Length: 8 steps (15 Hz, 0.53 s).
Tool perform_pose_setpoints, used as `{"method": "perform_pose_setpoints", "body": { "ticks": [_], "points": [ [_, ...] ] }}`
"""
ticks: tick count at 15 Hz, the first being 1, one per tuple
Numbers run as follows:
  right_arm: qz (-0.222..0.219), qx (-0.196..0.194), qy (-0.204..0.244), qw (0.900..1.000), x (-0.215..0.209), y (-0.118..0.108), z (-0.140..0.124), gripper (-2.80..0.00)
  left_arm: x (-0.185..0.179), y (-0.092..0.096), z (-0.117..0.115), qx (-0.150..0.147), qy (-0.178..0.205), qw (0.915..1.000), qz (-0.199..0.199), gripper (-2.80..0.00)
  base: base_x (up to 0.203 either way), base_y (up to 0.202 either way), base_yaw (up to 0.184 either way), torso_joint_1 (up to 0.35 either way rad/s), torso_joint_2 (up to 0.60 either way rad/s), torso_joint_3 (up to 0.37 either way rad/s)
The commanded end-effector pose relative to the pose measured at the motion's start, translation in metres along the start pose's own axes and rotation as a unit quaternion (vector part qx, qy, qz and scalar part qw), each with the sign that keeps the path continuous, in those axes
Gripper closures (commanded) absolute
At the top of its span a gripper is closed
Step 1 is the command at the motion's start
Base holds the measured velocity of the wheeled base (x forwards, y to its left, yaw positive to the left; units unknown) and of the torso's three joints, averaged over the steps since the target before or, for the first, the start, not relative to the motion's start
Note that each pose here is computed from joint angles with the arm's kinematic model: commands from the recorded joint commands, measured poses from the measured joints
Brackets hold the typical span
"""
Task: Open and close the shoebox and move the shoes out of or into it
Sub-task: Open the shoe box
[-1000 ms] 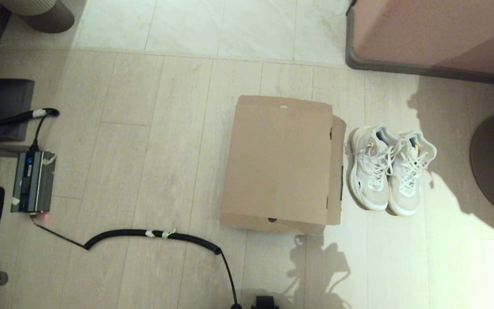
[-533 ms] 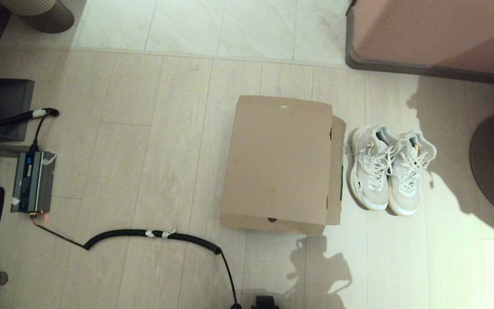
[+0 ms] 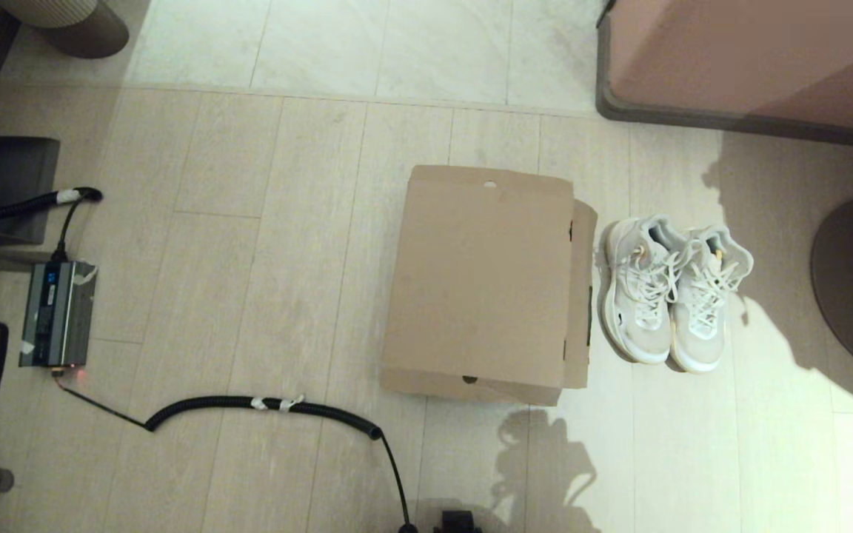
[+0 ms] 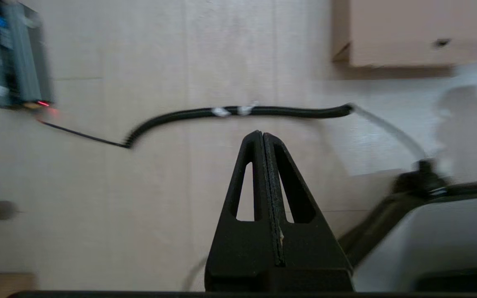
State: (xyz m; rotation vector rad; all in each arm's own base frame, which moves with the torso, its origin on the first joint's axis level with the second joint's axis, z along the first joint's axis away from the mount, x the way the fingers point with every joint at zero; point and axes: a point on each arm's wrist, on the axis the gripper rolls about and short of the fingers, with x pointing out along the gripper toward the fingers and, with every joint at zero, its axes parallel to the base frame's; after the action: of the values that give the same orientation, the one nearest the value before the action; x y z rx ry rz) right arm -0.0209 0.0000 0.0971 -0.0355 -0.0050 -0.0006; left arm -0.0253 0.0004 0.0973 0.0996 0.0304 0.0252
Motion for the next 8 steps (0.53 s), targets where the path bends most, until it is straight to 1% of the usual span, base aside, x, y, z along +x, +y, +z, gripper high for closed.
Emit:
{"method": "perform_pose_setpoints", "body": {
  "ticks": [1,2,3,4,5,6,7,8],
  "points": [
    [0.021,0.03,0.059,0.998,0.012,0.0,0.019,0.0,0.015,0.002,0.023,-0.037,0.056,0.9977,-0.013,0.0,0.0,0.0,0.0,0.0,0.0,0.0],
    [0.036,0.06,0.097,0.993,0.025,0.0,0.034,0.0,0.026,0.003,0.042,-0.081,0.079,0.9934,-0.021,0.0,0.0,0.0,0.0,0.0,0.0,0.0],
    [0.045,0.085,0.131,0.987,0.041,0.001,0.047,0.0,0.04,0.004,0.06,-0.126,0.099,0.9868,-0.026,0.0,0.0,0.0,0.0,0.0,0.0,0.0],
    [0.051,0.109,0.164,0.979,0.063,0.001,0.058,0.0,0.057,0.005,0.077,-0.171,0.114,0.9782,-0.03,0.0,0.0,0.0,0.0,0.0,0.0,0.0],
    [0.054,0.132,0.19,0.971,0.09,0.001,0.067,0.0,0.077,0.005,0.091,-0.209,0.124,0.9693,-0.034,0.0,0.0,0.0,0.0,0.0,0.0,0.0],
    [0.055,0.151,0.206,0.965,0.118,0.001,0.072,0.0,0.098,0.005,0.101,-0.239,0.128,0.9619,-0.039,0.0,0.0,0.0,0.0,0.0,0.0,0.0],
    [0.056,0.168,0.22,0.959,0.152,0.001,0.071,0.0,0.122,0.005,0.109,-0.264,0.127,0.955,-0.045,0.0,0.0,0.0,0.0,0.0,0.0,0.0],
    [0.056,0.181,0.23,0.955,0.183,0.002,0.065,0.0,0.144,0.005,0.113,-0.285,0.121,0.9494,-0.051,0.0,0.0,0.0,0.0,0.0,0.0,0.0]
  ]
}}
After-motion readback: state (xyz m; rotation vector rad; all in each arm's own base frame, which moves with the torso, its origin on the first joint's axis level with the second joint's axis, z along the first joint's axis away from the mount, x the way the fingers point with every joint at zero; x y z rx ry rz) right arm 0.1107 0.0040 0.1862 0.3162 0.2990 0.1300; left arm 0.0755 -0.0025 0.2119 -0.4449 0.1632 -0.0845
